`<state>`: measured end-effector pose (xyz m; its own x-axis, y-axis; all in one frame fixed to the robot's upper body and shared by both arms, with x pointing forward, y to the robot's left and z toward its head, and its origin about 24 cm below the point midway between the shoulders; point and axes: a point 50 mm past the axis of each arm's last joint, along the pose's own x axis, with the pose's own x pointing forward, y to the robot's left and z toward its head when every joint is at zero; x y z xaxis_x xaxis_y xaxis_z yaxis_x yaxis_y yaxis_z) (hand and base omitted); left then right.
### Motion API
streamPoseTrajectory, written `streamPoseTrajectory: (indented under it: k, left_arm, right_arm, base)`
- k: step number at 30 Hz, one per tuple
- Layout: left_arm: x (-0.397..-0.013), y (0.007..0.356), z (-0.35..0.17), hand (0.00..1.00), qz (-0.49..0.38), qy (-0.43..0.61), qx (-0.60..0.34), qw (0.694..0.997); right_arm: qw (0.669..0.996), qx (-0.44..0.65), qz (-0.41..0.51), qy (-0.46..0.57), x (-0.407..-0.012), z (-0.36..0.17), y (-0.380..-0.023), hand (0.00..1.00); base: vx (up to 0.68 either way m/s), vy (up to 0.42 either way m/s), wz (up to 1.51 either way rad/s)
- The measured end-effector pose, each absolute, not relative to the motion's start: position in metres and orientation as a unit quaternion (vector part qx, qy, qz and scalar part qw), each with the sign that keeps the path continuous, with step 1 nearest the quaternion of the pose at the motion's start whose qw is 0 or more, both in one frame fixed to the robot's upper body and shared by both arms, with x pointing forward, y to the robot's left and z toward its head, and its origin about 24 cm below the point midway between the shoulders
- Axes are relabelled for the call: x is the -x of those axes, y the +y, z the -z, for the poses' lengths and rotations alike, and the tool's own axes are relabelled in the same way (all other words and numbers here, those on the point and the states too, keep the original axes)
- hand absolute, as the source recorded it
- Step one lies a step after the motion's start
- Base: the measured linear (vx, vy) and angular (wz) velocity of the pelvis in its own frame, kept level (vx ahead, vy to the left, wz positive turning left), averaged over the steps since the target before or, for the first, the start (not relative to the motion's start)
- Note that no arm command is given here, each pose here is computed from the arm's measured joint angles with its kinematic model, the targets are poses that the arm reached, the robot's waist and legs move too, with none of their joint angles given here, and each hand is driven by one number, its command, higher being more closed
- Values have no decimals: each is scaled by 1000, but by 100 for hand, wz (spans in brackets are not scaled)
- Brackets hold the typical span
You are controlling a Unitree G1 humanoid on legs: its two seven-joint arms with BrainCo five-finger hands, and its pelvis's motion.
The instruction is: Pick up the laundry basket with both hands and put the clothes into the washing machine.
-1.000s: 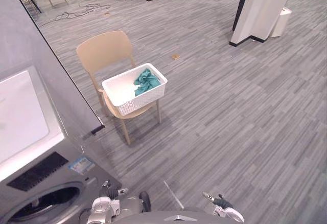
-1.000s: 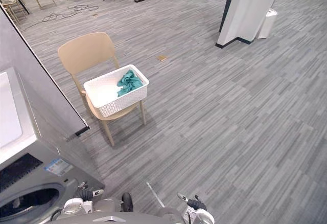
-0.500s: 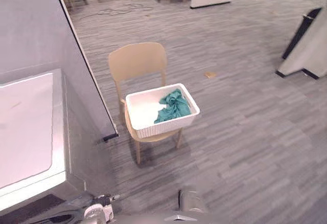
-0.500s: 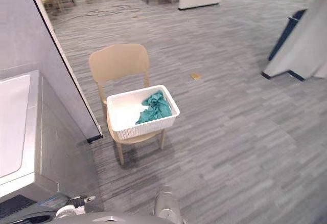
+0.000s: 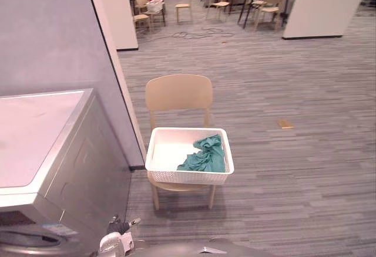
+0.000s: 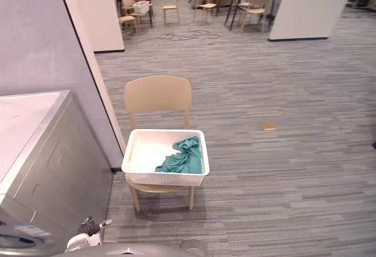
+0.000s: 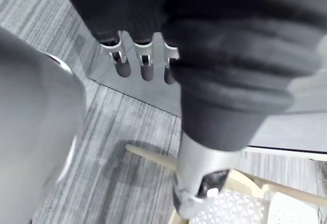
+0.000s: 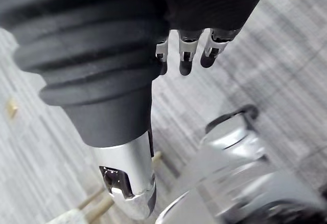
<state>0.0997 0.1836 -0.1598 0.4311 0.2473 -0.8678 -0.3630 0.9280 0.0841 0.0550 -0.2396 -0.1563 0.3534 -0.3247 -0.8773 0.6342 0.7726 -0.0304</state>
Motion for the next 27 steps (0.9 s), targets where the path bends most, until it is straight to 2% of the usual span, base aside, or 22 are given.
streamPoseTrajectory:
  k: [4,8,11,16,22,24,27]
  left_arm:
    - [-94,177,164,0,-155,521,44,838]
    - [-100,176,163,0,-141,519,27,843]
    - [-104,175,162,0,-133,516,17,846]
    - [-108,180,160,0,-120,513,-11,850]
    - [-119,187,156,0,-120,497,-23,859]
    - [-115,190,158,0,-123,507,-23,853]
    - [-112,170,162,0,-119,515,10,849]
  right_arm:
    - [837,-174,304,421,-92,144,-245,0]
    - [854,-195,282,391,-119,139,-226,0]
    - [855,-209,268,392,-117,141,-207,0]
    - [867,-198,259,376,-108,135,-206,0]
    - [822,-220,314,420,-68,150,-209,0]
    - [778,-234,343,470,-34,162,-206,0]
    - [733,-238,385,508,-2,167,-220,0]
  base:
    - [41,4,73]
    - [109,53,16]
    - [137,61,3]
    - [87,-17,11]
    - [192,-268,22]
    - [168,-414,19]
    - [119,-262,-1]
